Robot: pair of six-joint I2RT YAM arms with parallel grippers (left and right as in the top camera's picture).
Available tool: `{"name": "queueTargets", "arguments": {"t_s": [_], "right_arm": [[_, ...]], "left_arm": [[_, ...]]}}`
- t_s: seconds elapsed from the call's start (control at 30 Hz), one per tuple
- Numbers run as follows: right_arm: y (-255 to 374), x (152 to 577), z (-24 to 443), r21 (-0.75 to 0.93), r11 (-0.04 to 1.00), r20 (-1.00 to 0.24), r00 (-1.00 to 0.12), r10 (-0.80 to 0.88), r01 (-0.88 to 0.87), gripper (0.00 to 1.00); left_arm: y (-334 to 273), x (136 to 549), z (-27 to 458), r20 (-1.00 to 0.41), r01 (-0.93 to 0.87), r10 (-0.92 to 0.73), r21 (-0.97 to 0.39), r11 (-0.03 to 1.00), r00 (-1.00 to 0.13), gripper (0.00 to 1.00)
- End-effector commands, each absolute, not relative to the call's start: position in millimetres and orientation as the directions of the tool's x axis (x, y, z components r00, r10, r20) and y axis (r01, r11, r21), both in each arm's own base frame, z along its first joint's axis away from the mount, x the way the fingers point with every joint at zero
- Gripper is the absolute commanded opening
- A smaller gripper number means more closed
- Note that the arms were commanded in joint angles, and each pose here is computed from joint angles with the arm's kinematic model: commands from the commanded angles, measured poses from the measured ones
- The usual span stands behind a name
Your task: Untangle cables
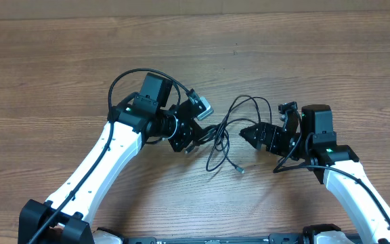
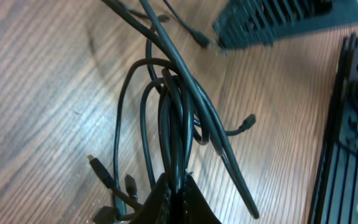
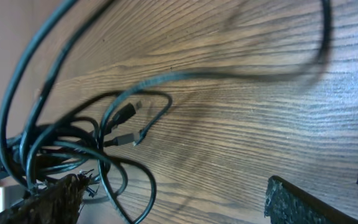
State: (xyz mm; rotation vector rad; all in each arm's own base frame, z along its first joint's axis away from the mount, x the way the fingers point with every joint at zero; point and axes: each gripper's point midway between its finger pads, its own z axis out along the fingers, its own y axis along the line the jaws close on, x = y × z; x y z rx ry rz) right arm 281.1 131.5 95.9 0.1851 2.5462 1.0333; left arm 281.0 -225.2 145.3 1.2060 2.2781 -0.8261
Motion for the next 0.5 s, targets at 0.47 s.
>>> {"name": "queueTargets", "arguments": {"t_s": [0.47], "right_arm": [[132.4,289.8,109.5,0.776,0.578,-0.087,-0.866,0.493,0.252,0.91]], "left_arm": [[-265.4,259.9,171.1,-0.685,0.867,0.531,-0.406,0.29,-0.499,0.04]]}}
